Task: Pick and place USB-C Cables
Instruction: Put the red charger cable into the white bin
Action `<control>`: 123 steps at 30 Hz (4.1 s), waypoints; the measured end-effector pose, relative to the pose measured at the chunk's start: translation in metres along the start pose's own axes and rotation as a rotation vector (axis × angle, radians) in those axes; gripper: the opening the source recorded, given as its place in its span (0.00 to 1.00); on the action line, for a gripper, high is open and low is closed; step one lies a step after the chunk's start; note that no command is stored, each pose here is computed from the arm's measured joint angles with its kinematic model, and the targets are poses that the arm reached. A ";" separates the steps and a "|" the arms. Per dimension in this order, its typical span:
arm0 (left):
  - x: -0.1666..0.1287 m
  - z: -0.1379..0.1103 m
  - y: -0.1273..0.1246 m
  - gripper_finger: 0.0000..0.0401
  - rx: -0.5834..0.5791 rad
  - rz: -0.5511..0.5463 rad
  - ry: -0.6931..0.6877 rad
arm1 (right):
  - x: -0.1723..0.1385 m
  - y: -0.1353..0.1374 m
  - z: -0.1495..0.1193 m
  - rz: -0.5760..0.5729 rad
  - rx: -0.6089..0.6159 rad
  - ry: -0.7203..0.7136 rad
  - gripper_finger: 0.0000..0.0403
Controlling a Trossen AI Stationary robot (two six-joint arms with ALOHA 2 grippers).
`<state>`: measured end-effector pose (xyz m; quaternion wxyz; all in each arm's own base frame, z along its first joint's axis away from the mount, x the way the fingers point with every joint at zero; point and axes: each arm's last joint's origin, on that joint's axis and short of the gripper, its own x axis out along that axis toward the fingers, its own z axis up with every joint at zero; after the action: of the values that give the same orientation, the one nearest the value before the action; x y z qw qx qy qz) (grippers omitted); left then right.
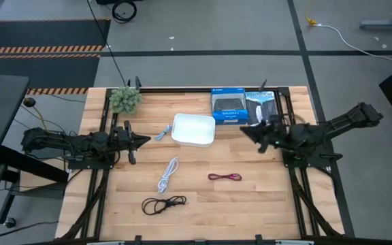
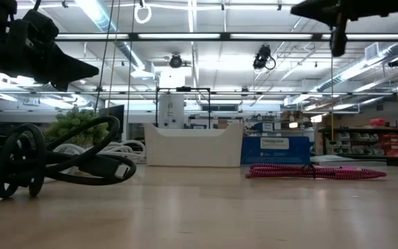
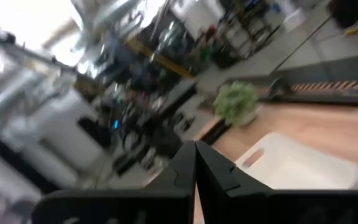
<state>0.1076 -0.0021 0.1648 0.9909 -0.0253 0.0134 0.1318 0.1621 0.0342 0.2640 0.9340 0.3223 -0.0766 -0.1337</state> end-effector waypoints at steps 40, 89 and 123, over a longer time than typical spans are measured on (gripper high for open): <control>0.000 0.000 0.000 0.03 0.000 0.000 -0.002 | 0.127 0.057 -0.058 -0.092 -0.566 1.117 0.45; 0.000 0.001 0.000 0.03 -0.005 -0.001 -0.013 | 0.138 0.000 -0.168 -0.158 -0.772 1.585 0.11; 0.000 0.001 0.000 0.03 -0.006 -0.001 -0.014 | 0.187 0.037 -0.095 -0.194 -0.615 1.546 0.05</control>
<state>0.1076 -0.0022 0.1662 0.9910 -0.0272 0.0059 0.1313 0.3694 0.0615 0.2233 0.7540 0.0592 0.6535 0.0305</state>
